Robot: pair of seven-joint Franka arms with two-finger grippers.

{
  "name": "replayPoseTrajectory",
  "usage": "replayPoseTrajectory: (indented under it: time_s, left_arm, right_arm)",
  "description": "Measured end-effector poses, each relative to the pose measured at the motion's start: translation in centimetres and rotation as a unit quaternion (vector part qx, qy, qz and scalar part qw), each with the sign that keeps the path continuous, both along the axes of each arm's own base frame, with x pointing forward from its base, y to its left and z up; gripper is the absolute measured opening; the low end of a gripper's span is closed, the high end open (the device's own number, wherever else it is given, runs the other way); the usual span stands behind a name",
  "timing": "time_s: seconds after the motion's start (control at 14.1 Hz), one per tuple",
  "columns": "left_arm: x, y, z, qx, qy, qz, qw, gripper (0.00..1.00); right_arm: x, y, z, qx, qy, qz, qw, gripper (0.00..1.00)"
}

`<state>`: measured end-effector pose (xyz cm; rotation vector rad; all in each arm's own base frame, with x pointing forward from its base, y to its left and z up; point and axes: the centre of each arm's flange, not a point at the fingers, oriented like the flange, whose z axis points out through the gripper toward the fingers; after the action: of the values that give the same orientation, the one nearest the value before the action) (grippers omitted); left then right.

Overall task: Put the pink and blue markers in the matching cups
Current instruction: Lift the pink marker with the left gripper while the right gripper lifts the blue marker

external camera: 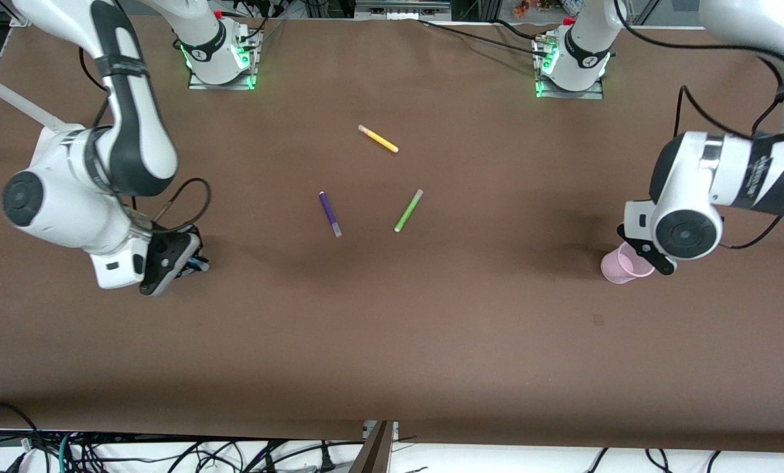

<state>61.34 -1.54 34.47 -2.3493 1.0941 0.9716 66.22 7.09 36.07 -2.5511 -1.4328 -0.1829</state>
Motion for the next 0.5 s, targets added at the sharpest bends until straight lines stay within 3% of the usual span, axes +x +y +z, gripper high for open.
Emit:
replayPoseTrajectory:
  time_s: [0.21,0.5]
  left_arm:
    - [0.7,-0.2,-3.5,0.022,0.023,-0.02,0.999,0.18]
    - [2.2,0.2,-6.1,0.044,0.03,-0.035,0.998,0.18]
  right_arm:
    - [0.1,-3.1,-0.8,0.023,-0.007,0.034,0.999,0.17]
    - [0.3,-4.9,-3.2,0.078,-0.018,0.064,0.995,0.17]
